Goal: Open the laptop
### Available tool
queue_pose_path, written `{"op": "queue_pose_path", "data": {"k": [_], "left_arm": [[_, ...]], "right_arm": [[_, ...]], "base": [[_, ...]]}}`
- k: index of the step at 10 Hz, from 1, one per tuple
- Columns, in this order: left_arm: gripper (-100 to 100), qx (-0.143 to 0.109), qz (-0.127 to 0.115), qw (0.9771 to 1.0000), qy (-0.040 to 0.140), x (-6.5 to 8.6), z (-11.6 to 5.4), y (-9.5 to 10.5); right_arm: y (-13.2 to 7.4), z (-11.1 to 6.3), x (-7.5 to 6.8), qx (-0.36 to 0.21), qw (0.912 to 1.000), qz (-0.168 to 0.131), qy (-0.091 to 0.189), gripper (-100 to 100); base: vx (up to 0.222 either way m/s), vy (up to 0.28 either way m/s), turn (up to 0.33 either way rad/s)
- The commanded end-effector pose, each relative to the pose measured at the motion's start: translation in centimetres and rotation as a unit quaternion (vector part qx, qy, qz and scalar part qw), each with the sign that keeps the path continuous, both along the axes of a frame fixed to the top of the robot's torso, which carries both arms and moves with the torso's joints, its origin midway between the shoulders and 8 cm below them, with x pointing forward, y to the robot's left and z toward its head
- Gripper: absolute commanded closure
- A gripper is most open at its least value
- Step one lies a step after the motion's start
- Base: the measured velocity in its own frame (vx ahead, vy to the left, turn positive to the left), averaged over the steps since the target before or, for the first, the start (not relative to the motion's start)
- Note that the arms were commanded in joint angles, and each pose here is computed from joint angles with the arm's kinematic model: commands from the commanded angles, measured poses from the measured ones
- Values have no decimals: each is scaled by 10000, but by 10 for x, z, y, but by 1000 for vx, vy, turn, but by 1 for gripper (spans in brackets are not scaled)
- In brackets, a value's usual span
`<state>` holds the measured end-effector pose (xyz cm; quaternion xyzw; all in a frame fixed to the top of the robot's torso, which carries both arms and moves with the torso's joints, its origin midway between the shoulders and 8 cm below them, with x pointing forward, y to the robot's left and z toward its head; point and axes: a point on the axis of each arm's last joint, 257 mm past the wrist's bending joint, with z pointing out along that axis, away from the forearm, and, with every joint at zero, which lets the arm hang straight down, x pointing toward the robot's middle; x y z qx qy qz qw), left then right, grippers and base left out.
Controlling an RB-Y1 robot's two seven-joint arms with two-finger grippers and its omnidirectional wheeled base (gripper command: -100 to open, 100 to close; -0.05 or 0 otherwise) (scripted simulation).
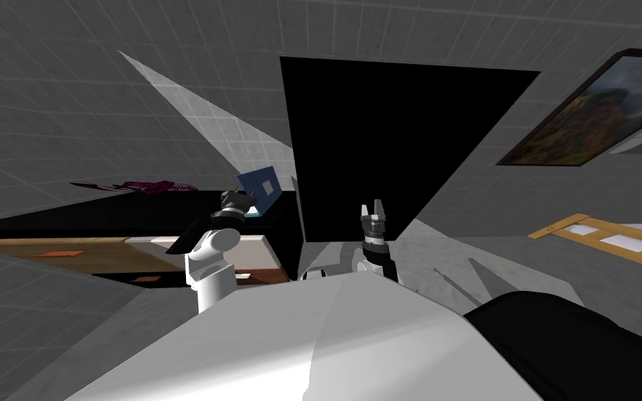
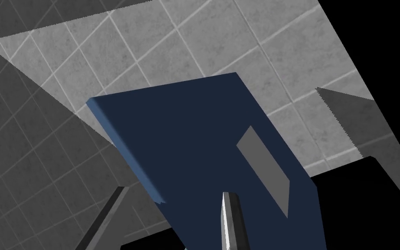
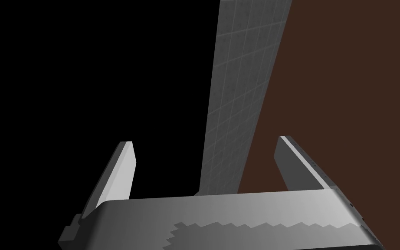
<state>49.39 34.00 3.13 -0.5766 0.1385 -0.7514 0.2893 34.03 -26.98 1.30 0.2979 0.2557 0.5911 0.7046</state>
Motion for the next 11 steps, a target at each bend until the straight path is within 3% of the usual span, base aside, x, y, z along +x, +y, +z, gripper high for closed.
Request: {"op": "queue_pose_path", "data": {"k": [1,3,4,7,8,11], "left_arm": [[100,-208,-27,9998,37,2,-4,7],[100,-552,-52,9984,117,7,-12,20],[100,-590,-64,9982,111,7,-12,20],[100,-1139,-94,9932,209,12,-23,40],[100,-1180,-105,9927,202,12,-23,40],[100,-1747,-123,9842,272,17,-34,61]], "right_arm": [[0,0,0,0,10000,0,0,0],[0,0,0,0,10000,0,0,0],[0,0,0,0,10000,0,0,0],[0,0,0,0,10000,0,0,0],[0,0,0,0,10000,0,0,0],[0,0,0,0,10000,0,0,0]], "base": [[0,-12,9],[5,-22,41],[3,-15,22],[5,-12,29],[11,-10,21],[8,-13,26]]}}
